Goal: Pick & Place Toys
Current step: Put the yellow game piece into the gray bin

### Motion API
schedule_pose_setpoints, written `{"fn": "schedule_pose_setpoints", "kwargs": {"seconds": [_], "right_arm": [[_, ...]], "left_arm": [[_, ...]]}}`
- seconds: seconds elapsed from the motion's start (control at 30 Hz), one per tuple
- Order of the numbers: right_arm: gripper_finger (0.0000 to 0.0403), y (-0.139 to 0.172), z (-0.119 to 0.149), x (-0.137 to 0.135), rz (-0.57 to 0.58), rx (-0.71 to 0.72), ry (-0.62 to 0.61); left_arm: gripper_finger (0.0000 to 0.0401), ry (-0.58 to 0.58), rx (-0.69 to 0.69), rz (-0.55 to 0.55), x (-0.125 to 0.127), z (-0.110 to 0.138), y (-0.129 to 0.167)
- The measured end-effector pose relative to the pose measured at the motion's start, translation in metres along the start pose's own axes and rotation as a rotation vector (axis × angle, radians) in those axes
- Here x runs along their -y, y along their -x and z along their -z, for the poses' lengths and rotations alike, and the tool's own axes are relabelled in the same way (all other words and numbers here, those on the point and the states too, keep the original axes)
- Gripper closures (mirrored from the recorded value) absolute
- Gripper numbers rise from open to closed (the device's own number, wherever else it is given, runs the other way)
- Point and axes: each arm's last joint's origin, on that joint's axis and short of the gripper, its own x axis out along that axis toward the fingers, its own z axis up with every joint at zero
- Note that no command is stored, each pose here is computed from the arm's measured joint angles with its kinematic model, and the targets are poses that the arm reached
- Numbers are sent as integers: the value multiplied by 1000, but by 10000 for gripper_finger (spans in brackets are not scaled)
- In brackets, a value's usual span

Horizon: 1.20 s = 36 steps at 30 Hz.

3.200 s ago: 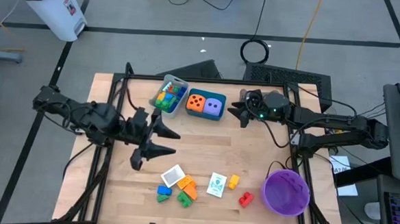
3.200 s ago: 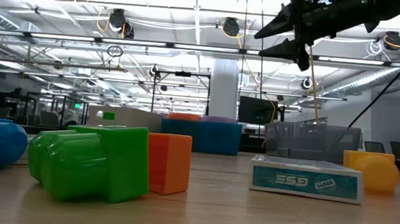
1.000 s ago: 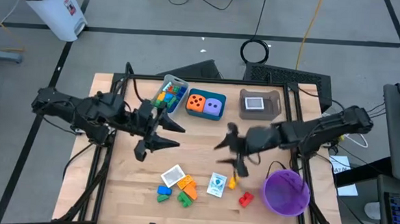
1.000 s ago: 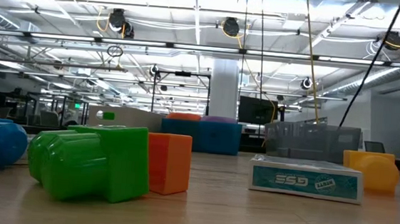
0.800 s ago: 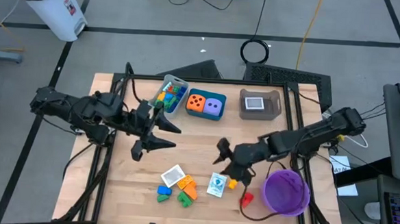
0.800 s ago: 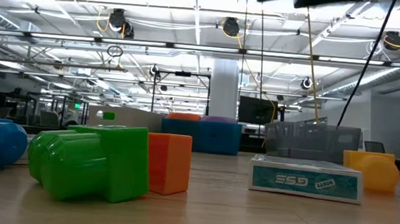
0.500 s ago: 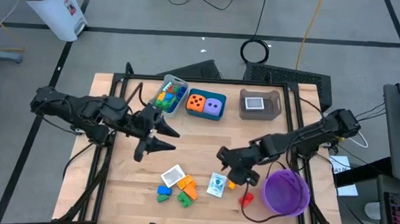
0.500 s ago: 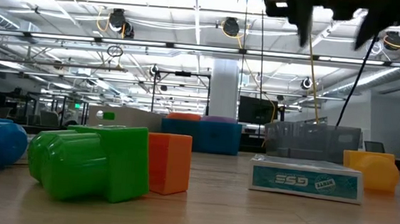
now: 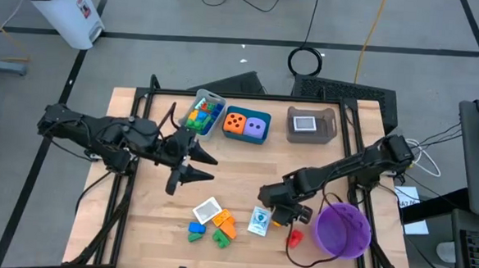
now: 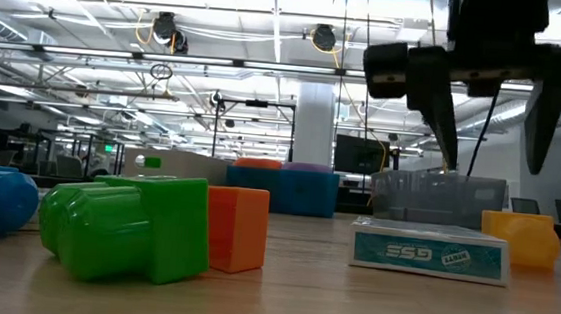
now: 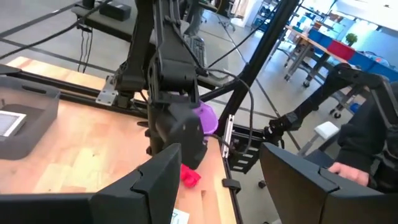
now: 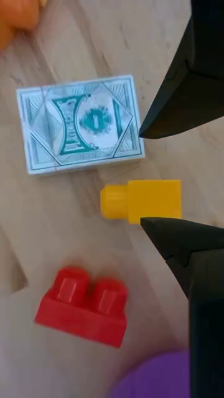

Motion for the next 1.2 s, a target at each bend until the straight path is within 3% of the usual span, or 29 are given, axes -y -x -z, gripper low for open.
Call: {"fn": "schedule_pose_setpoints", "kwargs": {"seconds": [0.43, 0.97, 1.2], "right_arm": [[193, -27, 8, 2, -84, -80, 38], [194, -47, 20, -1, -73, -115, 30], [237, -49, 21, 0, -58, -102, 14]], "left_arm": [[174, -25, -19, -19, -1, 2, 0], [174, -23, -35, -40, -3, 4, 0], [174, -19, -31, -49, -5, 3, 0]]}}
